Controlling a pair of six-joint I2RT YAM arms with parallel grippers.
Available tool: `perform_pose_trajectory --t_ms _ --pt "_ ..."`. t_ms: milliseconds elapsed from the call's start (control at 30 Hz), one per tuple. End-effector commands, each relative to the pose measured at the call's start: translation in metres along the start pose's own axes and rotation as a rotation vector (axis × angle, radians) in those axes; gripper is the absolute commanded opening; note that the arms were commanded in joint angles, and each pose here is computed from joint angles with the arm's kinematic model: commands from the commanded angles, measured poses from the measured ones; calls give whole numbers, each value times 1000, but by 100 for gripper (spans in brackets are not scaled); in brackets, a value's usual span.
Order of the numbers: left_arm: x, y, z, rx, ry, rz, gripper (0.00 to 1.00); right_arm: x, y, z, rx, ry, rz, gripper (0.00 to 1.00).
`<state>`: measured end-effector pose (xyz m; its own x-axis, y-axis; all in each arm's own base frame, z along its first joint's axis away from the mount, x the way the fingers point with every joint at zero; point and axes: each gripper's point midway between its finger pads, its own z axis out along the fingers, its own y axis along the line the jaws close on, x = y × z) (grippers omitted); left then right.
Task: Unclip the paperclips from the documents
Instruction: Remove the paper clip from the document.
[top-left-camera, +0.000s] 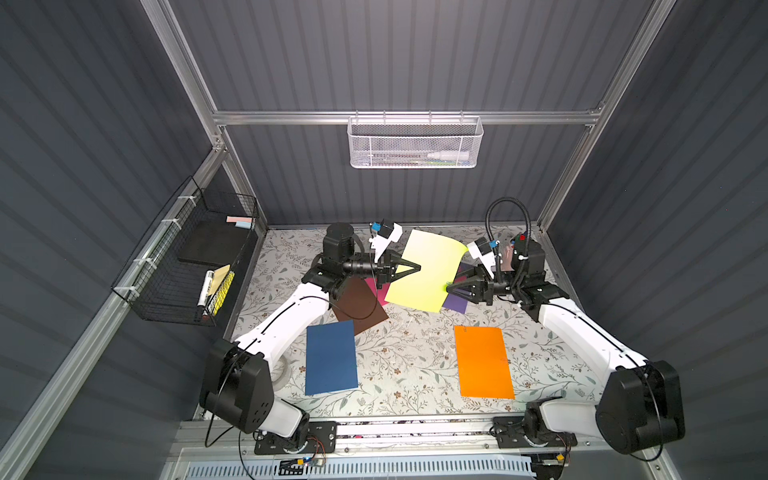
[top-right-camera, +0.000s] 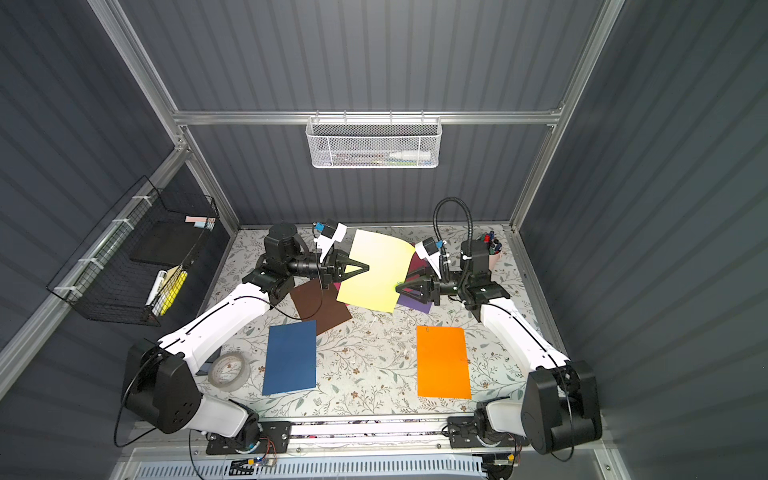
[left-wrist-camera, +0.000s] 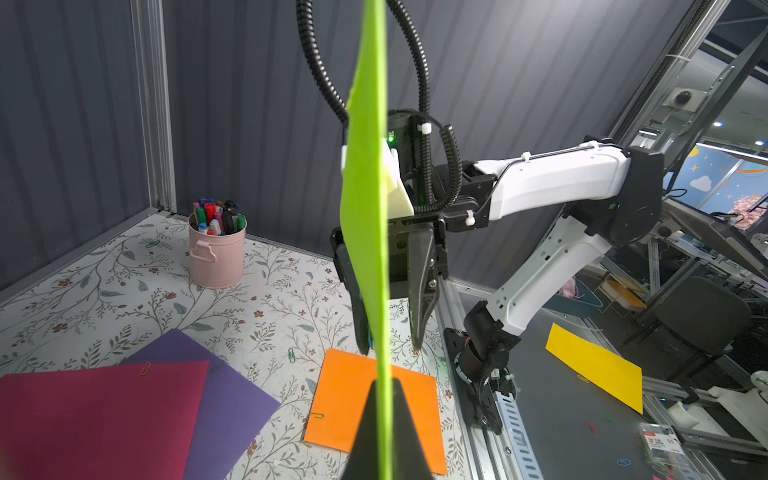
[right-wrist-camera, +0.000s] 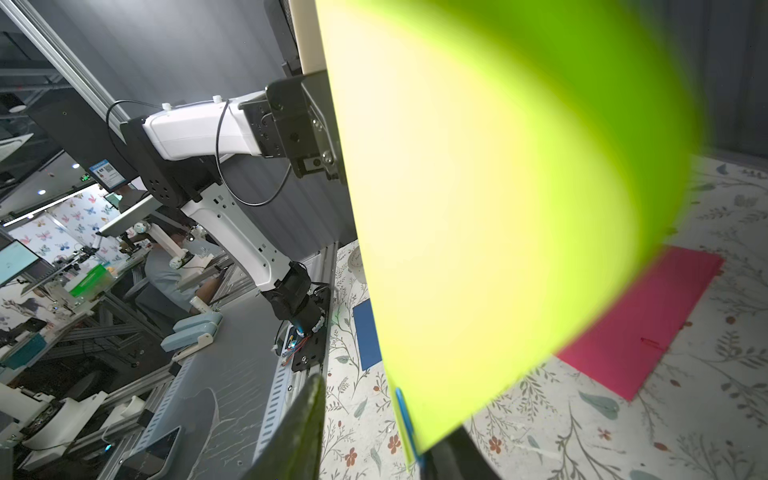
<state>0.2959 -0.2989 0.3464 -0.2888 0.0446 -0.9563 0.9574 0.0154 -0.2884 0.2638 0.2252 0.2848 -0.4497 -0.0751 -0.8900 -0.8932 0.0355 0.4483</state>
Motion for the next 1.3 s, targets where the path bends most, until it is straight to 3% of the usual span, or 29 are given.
perform_pose_trajectory --t_ms 0,133,300,533,867,1267 --pt "-13 -7 -8 -6 -22 34 0 4 4 1 -21 6 -4 32" --pt "-12 -4 -10 -12 -13 29 0 1 2 0 -17 4 -4 26" --pt "-10 -2 -13 -24 -6 30 0 -4 -2 -1 -3 -11 3 26" --pt "-11 0 -15 -34 -12 35 0 -8 -4 1 -18 -26 15 16" --pt "-16 1 -19 -42 -29 36 0 2 -5 5 -31 -8 47 19" --pt "-12 1 -19 -34 -21 24 0 -6 -8 6 -13 -21 20 6"
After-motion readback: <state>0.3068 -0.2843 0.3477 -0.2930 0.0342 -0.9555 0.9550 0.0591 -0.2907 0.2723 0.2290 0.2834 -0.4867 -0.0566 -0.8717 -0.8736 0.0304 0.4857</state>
